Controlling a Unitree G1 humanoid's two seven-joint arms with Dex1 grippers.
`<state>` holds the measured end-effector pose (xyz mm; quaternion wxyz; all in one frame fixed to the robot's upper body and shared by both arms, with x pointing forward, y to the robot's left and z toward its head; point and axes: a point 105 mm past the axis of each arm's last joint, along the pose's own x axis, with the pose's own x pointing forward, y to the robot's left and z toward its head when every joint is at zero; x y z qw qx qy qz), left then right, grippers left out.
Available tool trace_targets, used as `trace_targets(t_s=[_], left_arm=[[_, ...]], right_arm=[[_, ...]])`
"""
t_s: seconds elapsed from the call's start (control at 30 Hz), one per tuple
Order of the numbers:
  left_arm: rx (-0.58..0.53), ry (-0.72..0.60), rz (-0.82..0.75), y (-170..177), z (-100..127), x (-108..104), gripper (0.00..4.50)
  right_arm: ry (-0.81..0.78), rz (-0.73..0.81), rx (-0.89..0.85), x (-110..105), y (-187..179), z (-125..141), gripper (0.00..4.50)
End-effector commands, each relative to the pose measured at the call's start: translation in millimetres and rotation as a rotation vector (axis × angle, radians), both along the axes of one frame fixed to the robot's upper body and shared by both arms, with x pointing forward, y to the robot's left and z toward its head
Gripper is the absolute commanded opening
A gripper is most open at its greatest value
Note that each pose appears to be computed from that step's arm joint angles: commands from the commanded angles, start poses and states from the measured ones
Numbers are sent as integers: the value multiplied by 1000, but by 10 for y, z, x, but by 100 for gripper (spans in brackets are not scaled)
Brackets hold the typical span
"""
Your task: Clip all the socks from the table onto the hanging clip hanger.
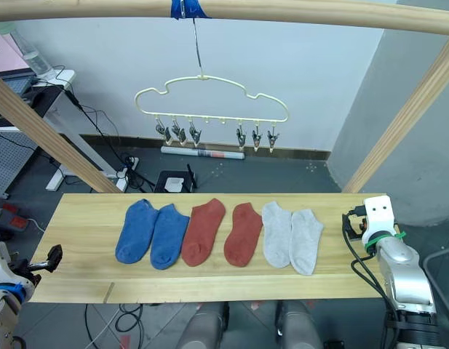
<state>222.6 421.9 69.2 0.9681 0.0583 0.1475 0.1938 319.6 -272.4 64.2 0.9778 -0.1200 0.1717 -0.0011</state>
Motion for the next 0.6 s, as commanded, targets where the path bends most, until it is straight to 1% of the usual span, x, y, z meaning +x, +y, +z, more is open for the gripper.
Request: trace_targets(t_s=[0.03,0.07,0.1,0.2,0.27,0.3,0.33,0.4,0.43,0.47,0.53,0.6], left_arm=[[-49,-87,-120,-104,268,71,450],[-88,-113,-168,-182,317,96,450],[-105,-145,-208,-244,377,116,450],[-68,-136,-280,-336,427,151,450],[-31,-166,-303,-359,514,193,450],[-29,-206,-343,-457,628,268,450],[-36,-251,-416,-648,763,374,450],[-44,-290,-517,-933,919,503,450],[-44,-297,-554,-1054,968,562,450],[-44,-299,-572,-1115,997,594,450],[-39,-333,-618,-1297,1134,698,450],[-40,-351,-635,-1374,1209,741,450]], right_arm=[[-51,62,-39,21,56,160,448],[-51,80,-38,20,78,171,448],[-45,114,-32,15,118,169,448],[-26,195,-20,-9,206,149,448],[-37,265,23,-28,319,181,448],[-60,374,64,-53,496,262,448],[-86,526,117,-106,746,374,448],[-128,722,174,-199,1069,557,448],[-162,794,187,-220,1208,671,448],[-185,833,192,-230,1289,747,448],[-283,935,237,-246,1578,1070,448],[-324,987,265,-276,1724,1230,448]])
